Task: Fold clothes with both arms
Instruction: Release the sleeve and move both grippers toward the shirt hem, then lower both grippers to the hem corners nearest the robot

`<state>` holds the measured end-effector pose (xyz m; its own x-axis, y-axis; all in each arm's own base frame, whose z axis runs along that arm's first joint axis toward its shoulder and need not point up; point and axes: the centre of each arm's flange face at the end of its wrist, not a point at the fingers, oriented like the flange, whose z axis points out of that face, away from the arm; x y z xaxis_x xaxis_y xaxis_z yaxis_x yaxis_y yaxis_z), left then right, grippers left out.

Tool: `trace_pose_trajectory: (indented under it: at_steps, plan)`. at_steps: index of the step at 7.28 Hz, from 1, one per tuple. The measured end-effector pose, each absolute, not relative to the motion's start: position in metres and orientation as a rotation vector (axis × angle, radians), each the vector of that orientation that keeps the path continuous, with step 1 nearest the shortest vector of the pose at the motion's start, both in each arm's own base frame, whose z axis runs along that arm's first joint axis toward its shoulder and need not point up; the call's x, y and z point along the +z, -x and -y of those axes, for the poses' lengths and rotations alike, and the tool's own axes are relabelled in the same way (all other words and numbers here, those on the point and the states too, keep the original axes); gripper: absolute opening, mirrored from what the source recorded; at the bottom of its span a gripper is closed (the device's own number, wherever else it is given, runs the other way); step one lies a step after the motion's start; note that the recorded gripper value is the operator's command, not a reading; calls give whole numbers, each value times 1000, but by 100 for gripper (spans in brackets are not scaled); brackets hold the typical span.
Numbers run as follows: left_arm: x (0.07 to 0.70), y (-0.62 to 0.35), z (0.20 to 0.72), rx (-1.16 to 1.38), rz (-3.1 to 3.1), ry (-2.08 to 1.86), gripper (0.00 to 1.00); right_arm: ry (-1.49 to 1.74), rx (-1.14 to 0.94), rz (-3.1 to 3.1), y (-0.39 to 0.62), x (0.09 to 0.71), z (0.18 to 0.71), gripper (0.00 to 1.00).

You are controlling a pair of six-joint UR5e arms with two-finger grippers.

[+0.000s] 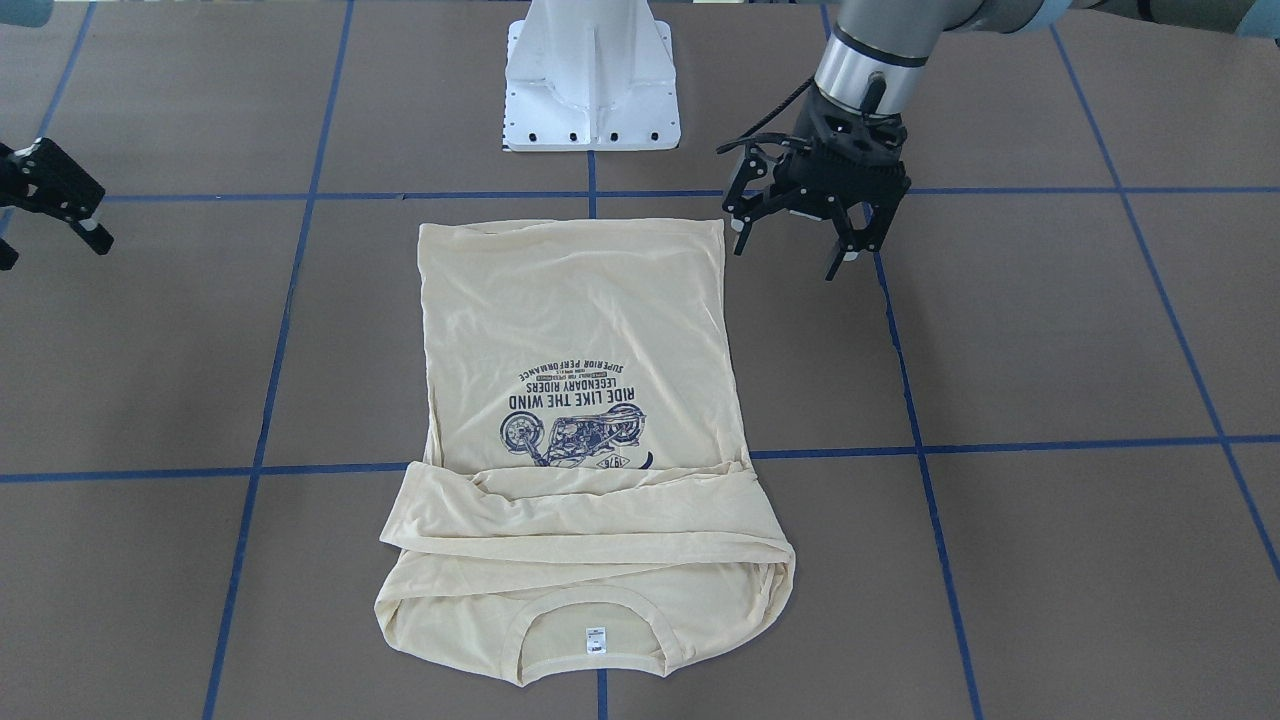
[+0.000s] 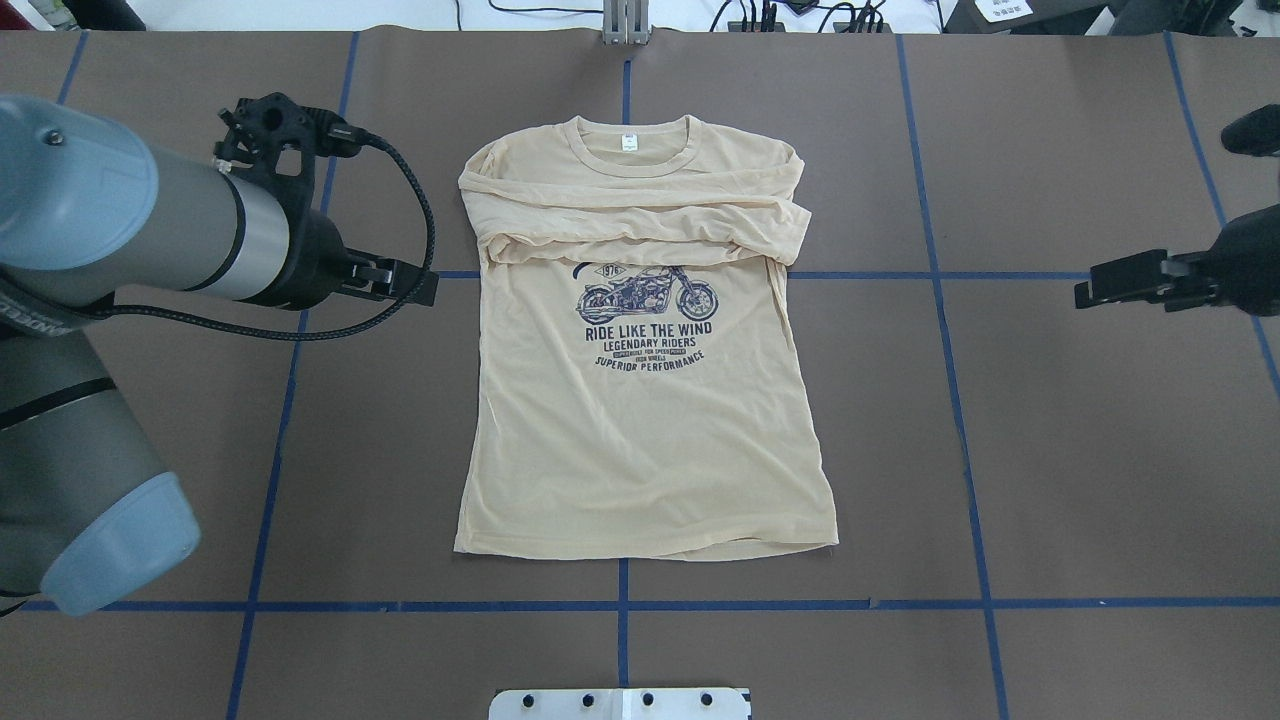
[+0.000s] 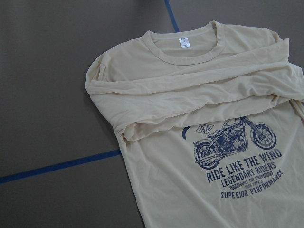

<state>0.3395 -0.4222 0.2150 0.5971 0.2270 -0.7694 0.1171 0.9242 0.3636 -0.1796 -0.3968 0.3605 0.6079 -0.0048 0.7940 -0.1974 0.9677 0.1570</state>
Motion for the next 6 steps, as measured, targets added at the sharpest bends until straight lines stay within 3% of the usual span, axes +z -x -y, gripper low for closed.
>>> trace_pose_trajectory:
  at_steps: [4,6]
  plan:
    - [263,-383,362,0,-958,-287,100,-242,215,854,280,343,294,100]
    - [285,-421,323,-52,-975,-233,92,-272,217,832,307,345,271,100]
